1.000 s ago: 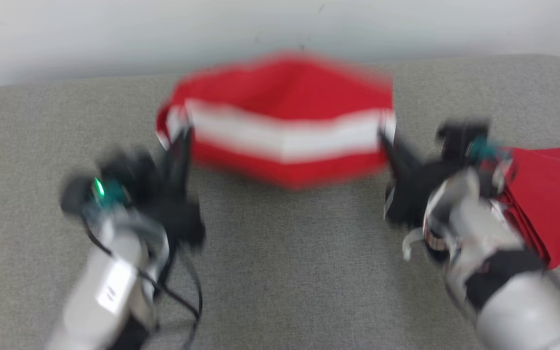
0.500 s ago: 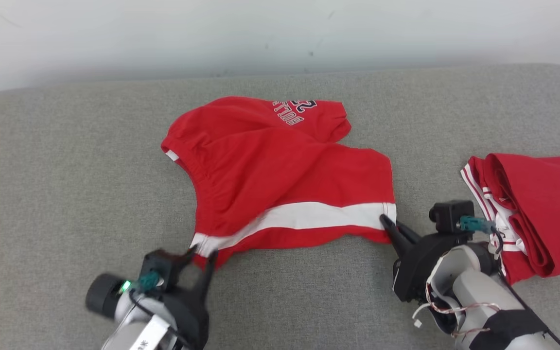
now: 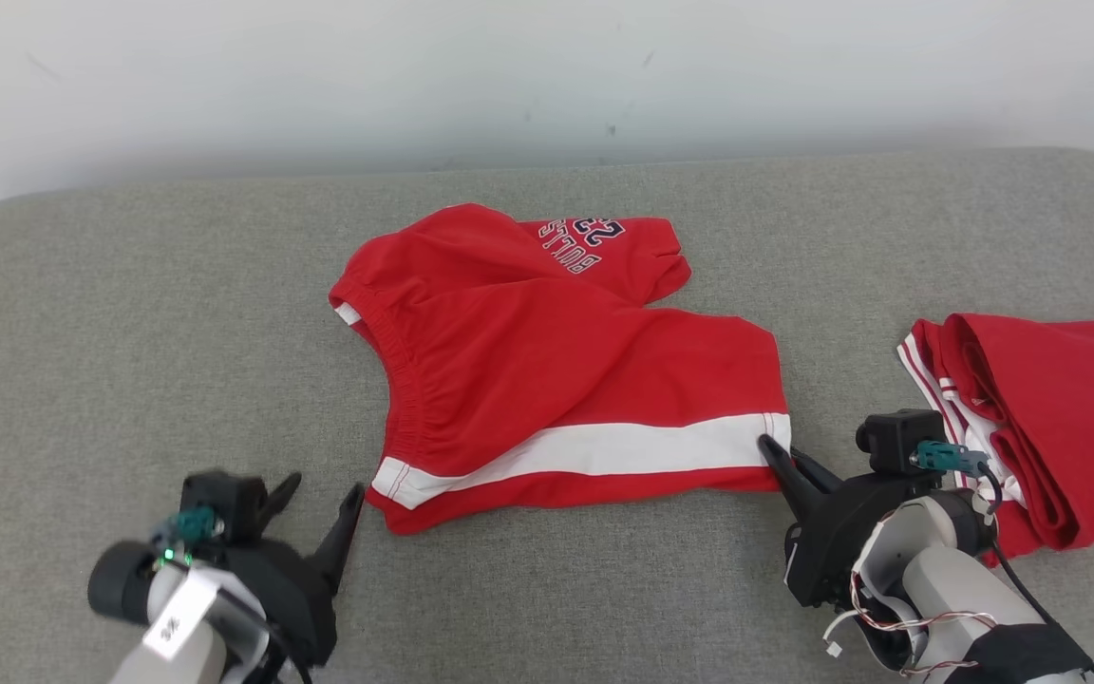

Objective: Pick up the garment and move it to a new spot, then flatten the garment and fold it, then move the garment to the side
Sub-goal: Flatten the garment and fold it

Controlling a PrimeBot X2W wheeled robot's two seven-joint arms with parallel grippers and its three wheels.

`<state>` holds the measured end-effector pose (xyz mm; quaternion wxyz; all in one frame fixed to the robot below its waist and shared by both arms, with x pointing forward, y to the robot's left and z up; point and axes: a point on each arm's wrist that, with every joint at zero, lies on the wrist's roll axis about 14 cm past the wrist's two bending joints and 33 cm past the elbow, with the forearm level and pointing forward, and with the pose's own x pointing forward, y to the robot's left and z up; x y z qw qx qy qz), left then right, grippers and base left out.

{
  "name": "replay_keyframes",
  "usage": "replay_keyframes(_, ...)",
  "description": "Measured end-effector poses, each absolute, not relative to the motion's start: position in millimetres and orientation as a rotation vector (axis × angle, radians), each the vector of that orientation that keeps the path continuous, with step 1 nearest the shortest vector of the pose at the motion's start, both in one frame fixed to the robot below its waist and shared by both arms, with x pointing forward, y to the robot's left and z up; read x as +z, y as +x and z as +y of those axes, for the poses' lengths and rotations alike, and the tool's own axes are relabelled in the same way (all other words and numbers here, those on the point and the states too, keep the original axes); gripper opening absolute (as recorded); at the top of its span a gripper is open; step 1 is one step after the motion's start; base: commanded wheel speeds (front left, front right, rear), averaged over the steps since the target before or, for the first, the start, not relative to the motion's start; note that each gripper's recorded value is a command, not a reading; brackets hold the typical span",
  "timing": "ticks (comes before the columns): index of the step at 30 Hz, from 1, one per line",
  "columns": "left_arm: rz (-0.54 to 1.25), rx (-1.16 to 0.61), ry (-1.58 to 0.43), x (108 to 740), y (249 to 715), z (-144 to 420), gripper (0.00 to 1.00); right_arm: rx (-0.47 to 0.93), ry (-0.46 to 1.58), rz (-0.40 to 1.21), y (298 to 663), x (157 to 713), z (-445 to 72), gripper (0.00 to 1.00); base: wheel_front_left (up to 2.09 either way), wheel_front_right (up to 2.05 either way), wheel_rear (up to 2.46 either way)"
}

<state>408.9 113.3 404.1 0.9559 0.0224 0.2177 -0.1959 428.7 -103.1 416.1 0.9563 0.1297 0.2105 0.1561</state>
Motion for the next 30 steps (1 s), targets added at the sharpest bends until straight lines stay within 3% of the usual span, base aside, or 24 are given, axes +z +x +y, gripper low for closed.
replay_keyframes(6, 0.41, -0.439, 0.066, 426.7, 433.3, 101.5, 1.0, 0.335, 0.267, 0.422, 429.4, 419.1, -97.5, 0.0, 0.0, 0.0, 0.0)
replay_keyframes(14, 0.547, -0.456, 0.096, 404.1, 432.6, 103.7, 1.0, 0.315, 0.275, 0.426, 428.2, 419.1, -102.7, 0.0, 0.0, 0.0, 0.0)
replay_keyframes(16, 0.576, -0.465, 0.096, 399.0, 431.6, 101.5, 0.92, 0.303, 0.277, 0.426, 428.4, 418.4, -107.0, 0.0, 0.0, 0.0, 0.0)
replay_keyframes(19, 0.592, -0.495, 0.073, 397.4, 430.3, 89.8, 0.88, 0.283, 0.274, 0.429, 429.5, 415.9, -114.8, 0.0, 0.0, 0.0, 0.0)
replay_keyframes(23, 0.588, -0.535, 0.051, 403.8, 428.2, 75.9, 0.88, 0.272, 0.269, 0.428, 431.8, 415.2, -118.9, 0.0, 0.0, 0.0, 0.0)
replay_keyframes(30, 0.543, -0.52, 0.059, 420.3, 435.7, 85.9, 0.99, 0.285, 0.266, 0.433, 433.5, 414.9, -113.6, 0.0, 0.0, 0.0, 0.0)
